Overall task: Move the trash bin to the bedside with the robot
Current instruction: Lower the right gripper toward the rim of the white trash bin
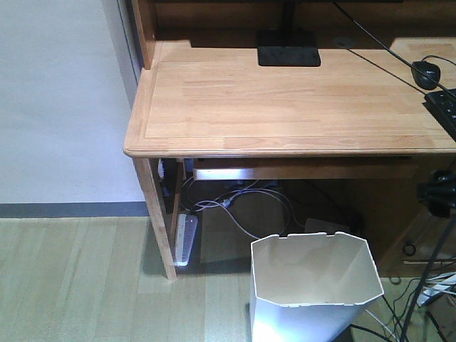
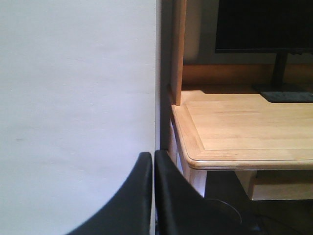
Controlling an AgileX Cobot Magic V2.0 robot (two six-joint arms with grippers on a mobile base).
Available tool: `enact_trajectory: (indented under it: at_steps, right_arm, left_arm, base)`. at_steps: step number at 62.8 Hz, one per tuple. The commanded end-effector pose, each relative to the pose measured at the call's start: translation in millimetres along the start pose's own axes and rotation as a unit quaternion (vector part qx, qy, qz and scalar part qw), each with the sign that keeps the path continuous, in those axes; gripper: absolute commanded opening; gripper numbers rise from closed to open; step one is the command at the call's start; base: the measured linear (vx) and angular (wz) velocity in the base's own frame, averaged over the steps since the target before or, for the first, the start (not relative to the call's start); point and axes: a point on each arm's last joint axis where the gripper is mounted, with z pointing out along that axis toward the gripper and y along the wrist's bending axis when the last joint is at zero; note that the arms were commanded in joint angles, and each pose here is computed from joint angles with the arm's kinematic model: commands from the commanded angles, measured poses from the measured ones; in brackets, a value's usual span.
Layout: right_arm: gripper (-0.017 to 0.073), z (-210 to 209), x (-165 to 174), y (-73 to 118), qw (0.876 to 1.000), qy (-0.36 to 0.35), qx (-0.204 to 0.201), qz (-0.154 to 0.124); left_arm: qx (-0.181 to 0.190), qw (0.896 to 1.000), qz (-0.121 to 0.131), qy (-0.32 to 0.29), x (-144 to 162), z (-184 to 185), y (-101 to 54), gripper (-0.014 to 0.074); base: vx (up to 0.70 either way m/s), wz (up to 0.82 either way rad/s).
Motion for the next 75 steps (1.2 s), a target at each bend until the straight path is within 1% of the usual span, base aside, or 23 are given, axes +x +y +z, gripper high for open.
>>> enact_trajectory:
  at_steps: [1, 9, 14, 17, 20, 23, 24, 26, 31, 38, 48, 55, 58, 64, 66, 69, 73, 75]
  right_arm:
    - [0.0594, 5, -26, -5.3, 1.0, -0.012, -0.002, 0.003]
    - [0.0594, 33, -37, -10.0, 0.999, 0.033, -0.024, -0.011]
    - [0.0594, 52, -42, -17.9, 0.997, 0.058, -0.041, 0.003]
    - [0.0594, 65, -43, -23.0, 0.996, 0.075, -0.054, 0.019]
    - [0.0594, 77, -44, -31.3, 0.994, 0.085, -0.06, 0.032]
    - [0.0594, 90, -43, -39.0, 0.993, 0.094, -0.063, 0.038]
    - [0.0594, 94, -43, -41.2, 0.992, 0.095, -0.063, 0.045]
    - [0.0594, 102, -42, -47.2, 0.993, 0.094, -0.059, 0.046]
    - [0.0594, 122, -39, -55.5, 0.994, 0.094, -0.046, 0.035]
    - [0.0594, 149, -36, -59.9, 0.995, 0.09, -0.029, -0.004]
    - [0.0594, 189, -23, -64.5, 0.994, 0.102, -0.017, -0.032]
    - [0.0594, 216, -7, -65.6, 0.99, 0.128, -0.02, -0.06]
    - [0.0594, 228, 0, -65.9, 0.988, 0.139, -0.02, -0.061]
    - [0.0594, 250, 9, -66.4, 0.986, 0.159, -0.025, -0.052]
    - [0.0594, 255, 10, -64.9, 0.985, 0.164, -0.027, -0.054]
    - [0.0594, 266, 13, -63.2, 0.982, 0.172, -0.033, -0.068]
    - [0.0594, 279, 15, -56.9, 0.978, 0.18, -0.041, -0.093]
    - [0.0594, 285, 15, -54.9, 0.977, 0.181, -0.043, -0.1]
  left_arm:
    - [0.003, 1.0, -0.009, -0.027, 2, 1, 0.0, -0.0006]
    - [0.003, 1.0, -0.009, -0.027, 2, 1, 0.0, -0.0006]
    - [0.003, 1.0, -0.009, -0.027, 2, 1, 0.0, -0.0006]
    - [0.003, 1.0, -0.009, -0.027, 2, 1, 0.0, -0.0006]
    - [0.003, 1.0, -0.009, -0.027, 2, 1, 0.0, -0.0006]
    - [0.003, 1.0, -0.009, -0.027, 2, 1, 0.0, -0.0006]
    - [0.003, 1.0, -0.009, -0.027, 2, 1, 0.0, -0.0006]
    - [0.003, 1.0, -0.009, -0.027, 2, 1, 0.0, -0.0006]
    - [0.003, 1.0, -0.009, -0.027, 2, 1, 0.0, -0.0006]
    - [0.003, 1.0, -0.009, -0.027, 2, 1, 0.0, -0.0006]
    - [0.003, 1.0, -0.009, -0.027, 2, 1, 0.0, -0.0006]
    - [0.003, 1.0, -0.009, -0.027, 2, 1, 0.0, -0.0006]
    - [0.003, 1.0, -0.009, -0.027, 2, 1, 0.0, -0.0006]
    - [0.003, 1.0, -0.009, -0.027, 2, 1, 0.0, -0.0006]
    - [0.003, 1.0, -0.009, -0.027, 2, 1, 0.0, -0.0006]
    - [0.003, 1.0, -0.009, -0.027, 2, 1, 0.0, -0.0006]
    - [0.003, 1.0, -0.009, -0.027, 2, 1, 0.0, -0.0006]
    - [0.003, 1.0, -0.009, -0.027, 2, 1, 0.0, -0.0006]
  base:
    - [0.0, 0.0]
    - [0.0, 0.0]
    - [0.0, 0.0]
    - [0.0, 0.0]
    - [0.0, 0.0]
    - [0.0, 0.0]
    - [0.0, 0.0]
    - [0.0, 0.0]
    - [0.0, 0.0]
    - [0.0, 0.0]
    - [0.0, 0.0]
    - [0.0, 0.0]
    - [0.0, 0.0]
    - [0.0, 0.0]
    - [0.0, 0.0]
    - [0.0, 0.0]
    - [0.0, 0.0]
    - [0.0, 0.0]
